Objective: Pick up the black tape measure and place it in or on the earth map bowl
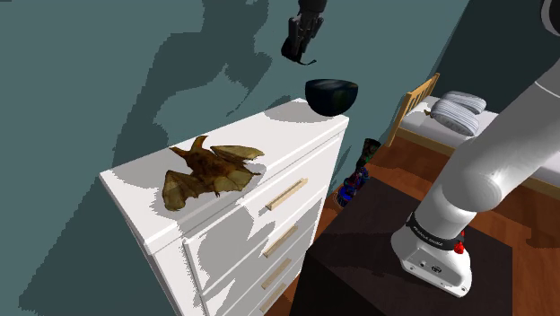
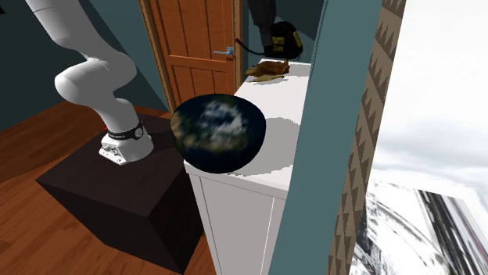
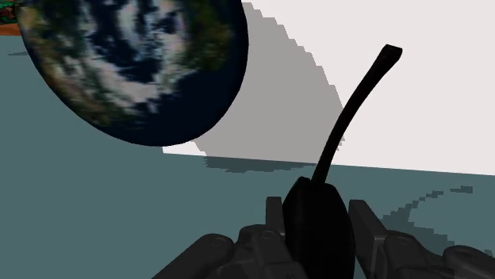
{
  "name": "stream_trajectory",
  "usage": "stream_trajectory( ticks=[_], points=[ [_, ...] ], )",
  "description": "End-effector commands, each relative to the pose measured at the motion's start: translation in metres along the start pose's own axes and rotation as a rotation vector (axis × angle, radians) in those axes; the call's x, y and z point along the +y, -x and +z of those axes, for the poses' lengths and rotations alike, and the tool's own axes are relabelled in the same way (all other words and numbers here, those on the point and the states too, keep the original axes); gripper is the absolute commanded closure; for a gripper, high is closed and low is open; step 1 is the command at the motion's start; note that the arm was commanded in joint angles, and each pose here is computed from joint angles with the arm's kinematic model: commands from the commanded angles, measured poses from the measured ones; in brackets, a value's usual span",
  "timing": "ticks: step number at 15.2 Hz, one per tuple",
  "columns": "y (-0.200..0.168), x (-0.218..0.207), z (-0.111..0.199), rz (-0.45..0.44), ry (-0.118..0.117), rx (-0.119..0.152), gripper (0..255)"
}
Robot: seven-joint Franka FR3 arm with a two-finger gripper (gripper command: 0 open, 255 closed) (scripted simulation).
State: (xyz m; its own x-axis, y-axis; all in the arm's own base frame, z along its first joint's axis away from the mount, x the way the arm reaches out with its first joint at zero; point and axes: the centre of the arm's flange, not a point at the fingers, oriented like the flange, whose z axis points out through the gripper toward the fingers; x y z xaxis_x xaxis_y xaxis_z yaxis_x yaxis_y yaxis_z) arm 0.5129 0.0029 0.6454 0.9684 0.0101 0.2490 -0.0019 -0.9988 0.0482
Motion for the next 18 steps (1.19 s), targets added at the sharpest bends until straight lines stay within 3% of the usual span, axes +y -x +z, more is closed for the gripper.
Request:
stream_trajectory(
  ticks=[1, 11, 18],
  points=[
    [0.013, 0.025, -0.001, -0.001, -0.001, 0.000, 255],
    [0.059, 0.148, -0.013, -0.001, -0.001, 0.000, 255],
    [0.069, 0.146, 0.023, -0.001, -0.001, 0.000, 255]
  ],
)
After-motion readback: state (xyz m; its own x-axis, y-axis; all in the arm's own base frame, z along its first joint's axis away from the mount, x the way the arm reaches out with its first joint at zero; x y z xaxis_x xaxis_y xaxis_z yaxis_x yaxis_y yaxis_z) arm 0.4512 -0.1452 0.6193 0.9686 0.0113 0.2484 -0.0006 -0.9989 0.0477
